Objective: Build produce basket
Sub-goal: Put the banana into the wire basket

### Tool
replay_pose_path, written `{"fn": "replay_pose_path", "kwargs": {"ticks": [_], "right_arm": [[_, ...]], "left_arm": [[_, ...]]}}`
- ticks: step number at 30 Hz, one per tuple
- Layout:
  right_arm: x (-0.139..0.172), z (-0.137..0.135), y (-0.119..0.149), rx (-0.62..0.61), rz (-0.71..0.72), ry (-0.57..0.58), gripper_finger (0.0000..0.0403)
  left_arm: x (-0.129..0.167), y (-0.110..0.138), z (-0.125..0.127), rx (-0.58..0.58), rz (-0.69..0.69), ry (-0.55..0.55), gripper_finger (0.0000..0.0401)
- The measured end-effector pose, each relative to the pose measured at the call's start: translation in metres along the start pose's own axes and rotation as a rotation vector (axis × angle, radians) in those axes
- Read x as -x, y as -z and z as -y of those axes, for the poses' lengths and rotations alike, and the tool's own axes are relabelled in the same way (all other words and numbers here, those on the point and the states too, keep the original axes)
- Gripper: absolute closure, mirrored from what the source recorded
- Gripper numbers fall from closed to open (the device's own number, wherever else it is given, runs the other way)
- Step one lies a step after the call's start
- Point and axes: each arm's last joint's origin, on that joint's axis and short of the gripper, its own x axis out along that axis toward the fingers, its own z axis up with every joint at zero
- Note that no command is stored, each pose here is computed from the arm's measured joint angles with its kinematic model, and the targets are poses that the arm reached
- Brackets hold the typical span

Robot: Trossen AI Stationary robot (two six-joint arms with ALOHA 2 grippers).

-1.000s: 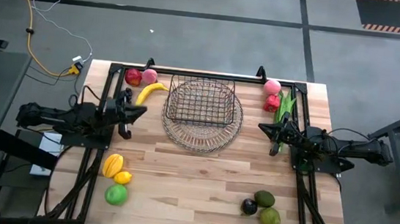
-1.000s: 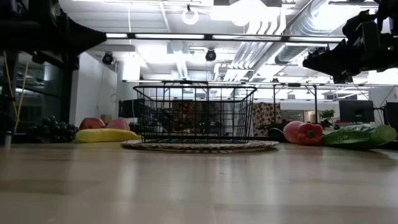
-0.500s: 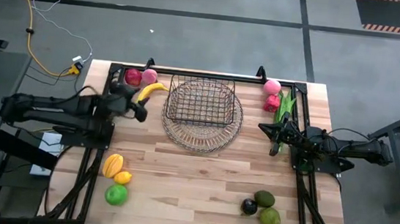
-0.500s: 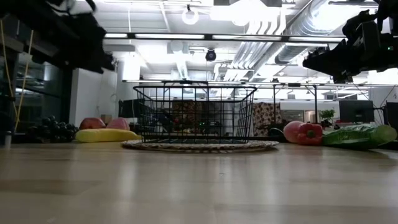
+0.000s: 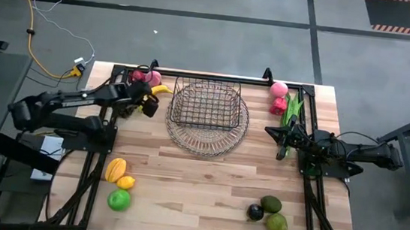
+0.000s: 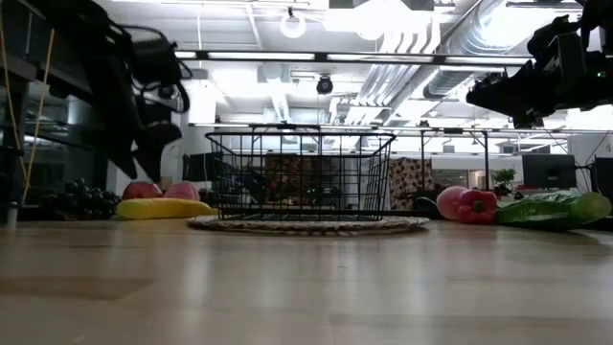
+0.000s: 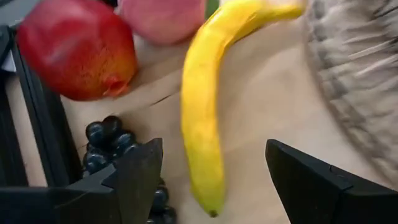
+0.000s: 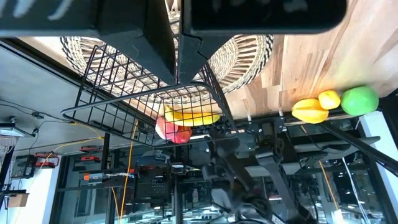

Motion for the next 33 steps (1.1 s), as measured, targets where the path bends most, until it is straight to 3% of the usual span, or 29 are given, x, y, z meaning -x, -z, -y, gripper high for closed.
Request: {"fn": "replay_pose_path", "kwargs": {"ticks": [16, 24, 28, 33], "right_arm": [[0.000, 0.000, 0.000, 0.000, 0.000, 0.000, 0.0391], [0.000, 0.000, 0.000, 0.000, 0.000, 0.000, 0.0391], [0.000, 0.000, 0.000, 0.000, 0.001, -0.001, 0.0391], [0.000, 0.000, 0.000, 0.000, 0.000, 0.000, 0.0391]], "left_arm": [[-0.055, -0.008, 0.003, 0.013, -0.105, -0.073, 0.0128], [-0.060, -0.006, 0.006, -0.012, -0.105, -0.133, 0.0130], [-0.060, -0.006, 0.006, -0.017, -0.106, -0.134, 0.0157], [-0.060, -0.005, 0.006, -0.018, -0.107, -0.136, 0.0220]]}}
